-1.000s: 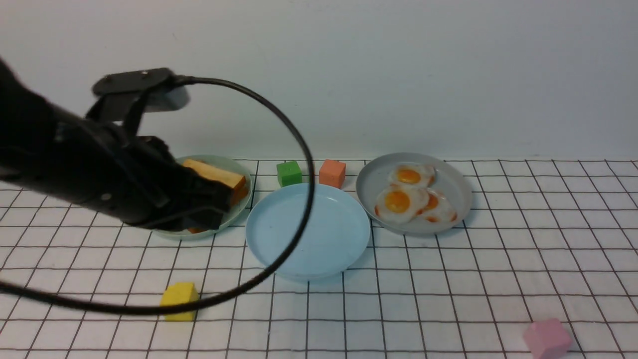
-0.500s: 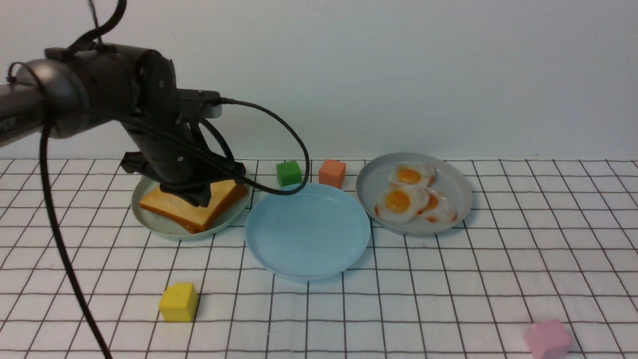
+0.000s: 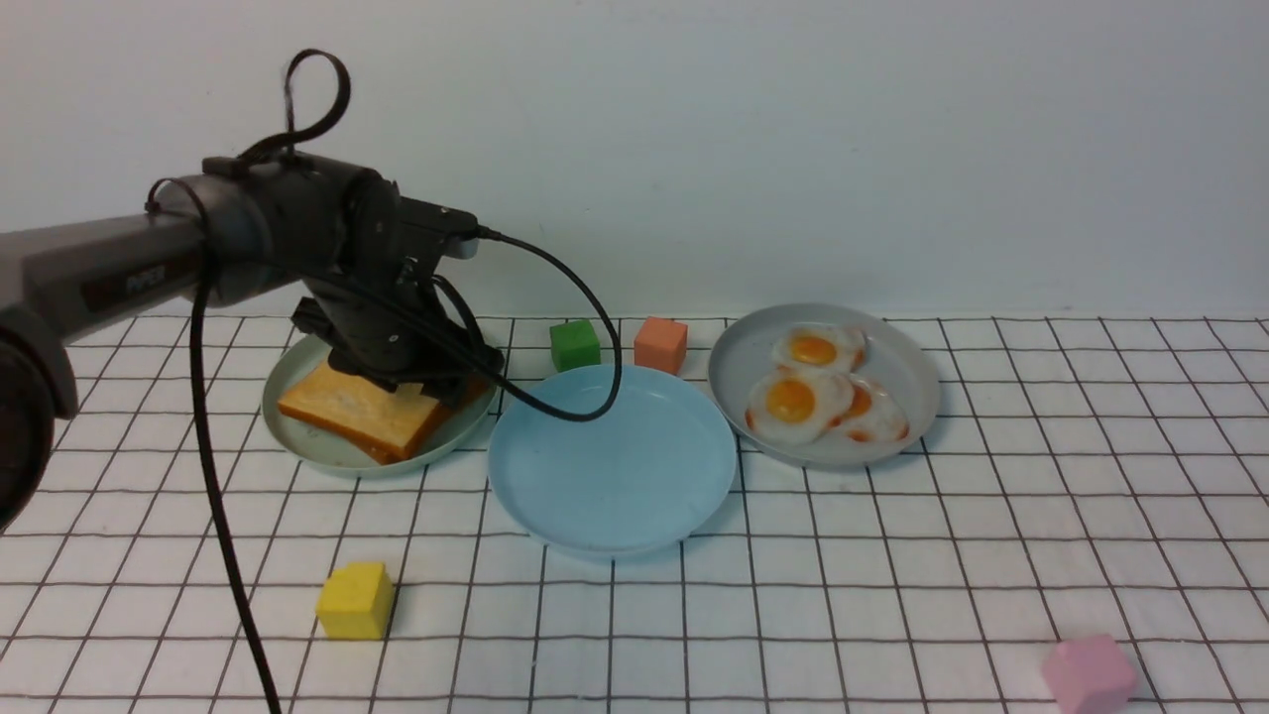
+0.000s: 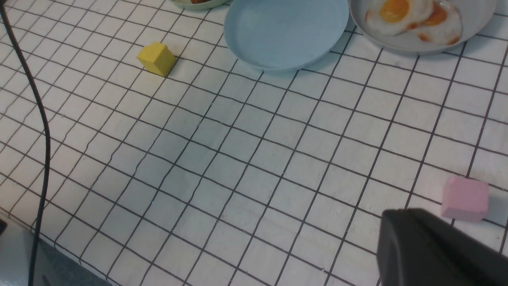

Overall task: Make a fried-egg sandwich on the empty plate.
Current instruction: Use the left arm to grab a slice of bread

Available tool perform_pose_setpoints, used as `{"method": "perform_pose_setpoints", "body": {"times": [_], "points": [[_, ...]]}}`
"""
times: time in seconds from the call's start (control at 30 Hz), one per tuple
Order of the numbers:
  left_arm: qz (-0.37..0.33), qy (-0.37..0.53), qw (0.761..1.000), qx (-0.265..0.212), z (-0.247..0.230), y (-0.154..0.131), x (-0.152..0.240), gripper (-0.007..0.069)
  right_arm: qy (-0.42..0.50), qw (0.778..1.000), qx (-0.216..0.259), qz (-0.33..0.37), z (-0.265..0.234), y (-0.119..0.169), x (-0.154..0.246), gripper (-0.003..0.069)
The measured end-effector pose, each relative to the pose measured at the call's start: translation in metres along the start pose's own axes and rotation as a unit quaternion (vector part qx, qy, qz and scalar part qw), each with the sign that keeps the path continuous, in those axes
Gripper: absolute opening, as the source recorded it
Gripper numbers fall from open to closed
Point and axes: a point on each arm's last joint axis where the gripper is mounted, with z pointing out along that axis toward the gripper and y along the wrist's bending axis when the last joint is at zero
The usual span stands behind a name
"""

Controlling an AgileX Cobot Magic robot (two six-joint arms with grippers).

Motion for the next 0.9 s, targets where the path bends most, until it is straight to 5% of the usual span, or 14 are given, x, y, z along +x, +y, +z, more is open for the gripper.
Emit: {"method": "perform_pose_setpoints", "body": {"times": [0.3, 0.57, 0.77, 0.9], "points": [[0.011, 0.006, 1.000, -0.007, 0.010, 0.000, 0.001, 0.0426, 0.000, 1.000, 0.000, 0.000, 0.000, 0.000, 0.000, 0.0020], [0.028, 0.020, 0.999, -0.014, 0.012, -0.001, 0.002, 0.0247, 0.000, 1.000, 0.000, -0.001, 0.000, 0.000, 0.000, 0.0028], [0.023, 0.035, 0.999, -0.015, 0.006, 0.000, -0.004, 0.0239, 0.000, 1.000, 0.000, -0.001, 0.000, 0.000, 0.000, 0.0031], [0.020, 0.045, 0.999, -0.015, -0.011, 0.000, -0.007, 0.0097, 0.000, 1.000, 0.000, -0.001, 0.000, 0.000, 0.000, 0.0031]]}}
